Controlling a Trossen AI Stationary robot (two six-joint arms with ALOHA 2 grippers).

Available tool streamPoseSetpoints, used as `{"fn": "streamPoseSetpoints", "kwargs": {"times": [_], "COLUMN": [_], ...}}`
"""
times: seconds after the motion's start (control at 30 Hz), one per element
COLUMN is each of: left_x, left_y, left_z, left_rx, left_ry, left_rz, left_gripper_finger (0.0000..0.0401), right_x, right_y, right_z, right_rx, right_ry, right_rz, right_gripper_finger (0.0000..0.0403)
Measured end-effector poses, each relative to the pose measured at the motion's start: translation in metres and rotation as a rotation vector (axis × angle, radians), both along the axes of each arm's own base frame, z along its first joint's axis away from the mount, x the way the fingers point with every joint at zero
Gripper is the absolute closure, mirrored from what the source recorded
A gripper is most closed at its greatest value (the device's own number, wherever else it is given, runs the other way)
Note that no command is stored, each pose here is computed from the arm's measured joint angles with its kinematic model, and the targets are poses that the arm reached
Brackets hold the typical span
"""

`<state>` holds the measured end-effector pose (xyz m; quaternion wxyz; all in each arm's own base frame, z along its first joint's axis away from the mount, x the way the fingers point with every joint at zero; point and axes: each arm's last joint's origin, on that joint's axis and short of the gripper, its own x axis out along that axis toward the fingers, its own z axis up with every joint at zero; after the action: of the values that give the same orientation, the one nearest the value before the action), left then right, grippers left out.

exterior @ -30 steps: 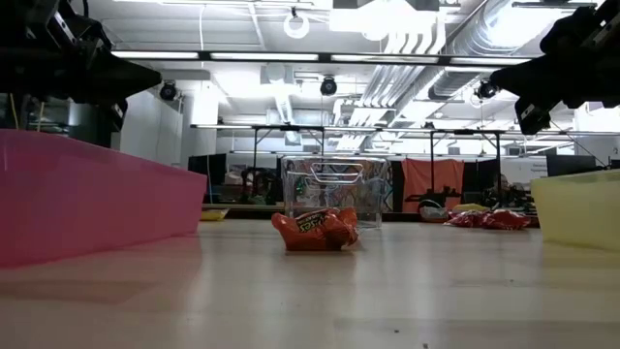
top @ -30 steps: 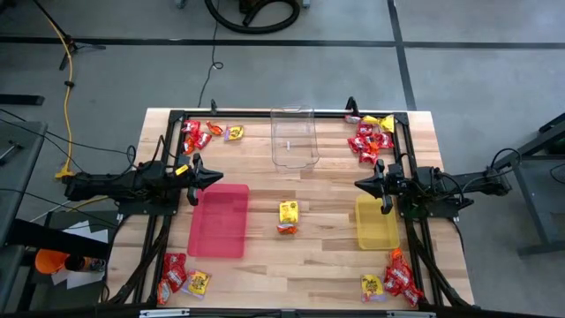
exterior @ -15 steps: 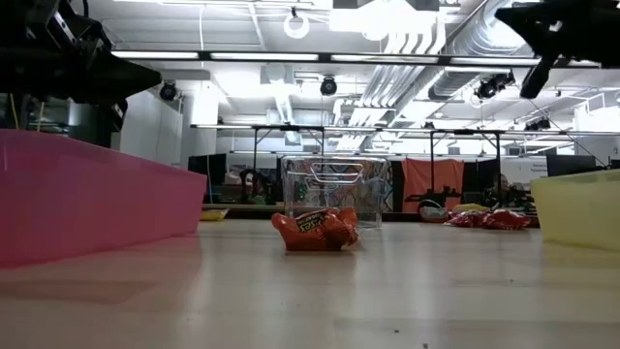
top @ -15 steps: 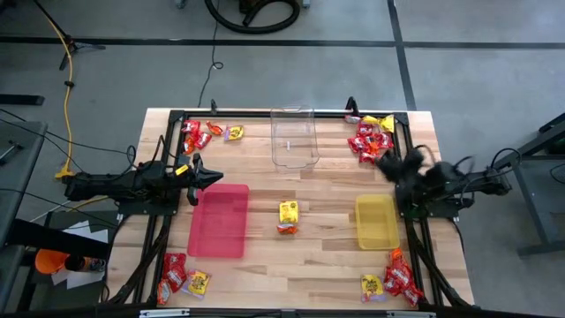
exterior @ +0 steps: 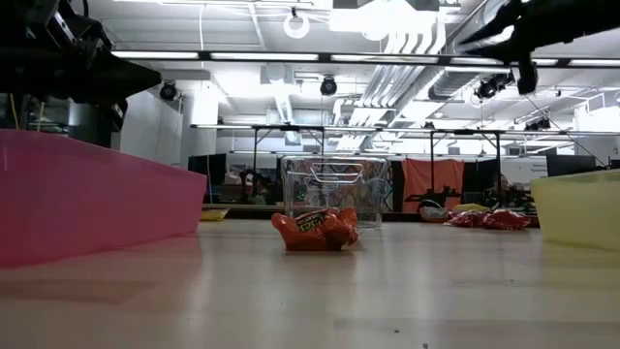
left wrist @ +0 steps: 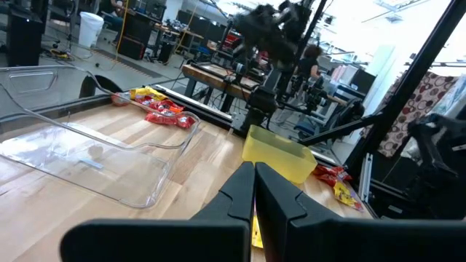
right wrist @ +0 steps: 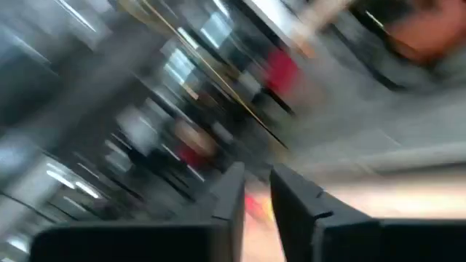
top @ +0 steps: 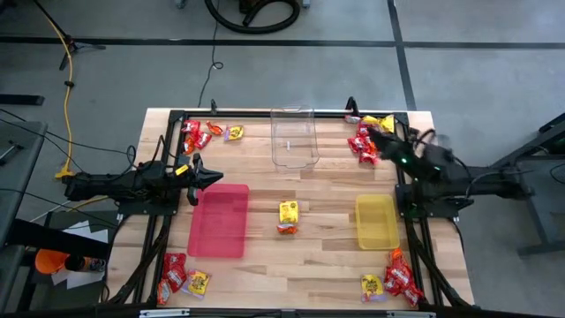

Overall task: Sort candy
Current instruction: Put the red candy into the transparent bin

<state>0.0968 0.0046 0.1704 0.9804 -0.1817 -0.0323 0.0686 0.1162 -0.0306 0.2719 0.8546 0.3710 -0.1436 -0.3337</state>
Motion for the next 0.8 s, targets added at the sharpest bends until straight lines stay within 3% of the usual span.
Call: {"fn": "streamPoseSetpoints", "kwargs": {"times": [0.17,0.3,0.57,0.8], "left_x": [0.0,0.0,0.0,0.0], "left_y": [0.0,0.0,0.0,0.0], "left_z": [0.0,0.0,0.0,0.0], "left_rx": [0.0,0.0,0.0,0.0], "left_ry": [0.0,0.0,0.0,0.0], "left_rz": [0.0,0.0,0.0,0.0], "left_gripper_finger": [0.04,0.04,0.04,0.04], "right_x": [-0.005,-0.001,0.02,0.026], "right_y": [-0.018,-0.036,-0.088,-0.113], "right_z": [0.005,-0.003,-0.055,-0.095], "right_rx": [0.274,0.417,0.559,0.655], "right_ry": [0.445,0.705,1.11,1.322], "right_rz": [0.003,0.074,0.194,0.294], "right_gripper_finger": [0.0255,0.0218,0.0212,0.0212]}}
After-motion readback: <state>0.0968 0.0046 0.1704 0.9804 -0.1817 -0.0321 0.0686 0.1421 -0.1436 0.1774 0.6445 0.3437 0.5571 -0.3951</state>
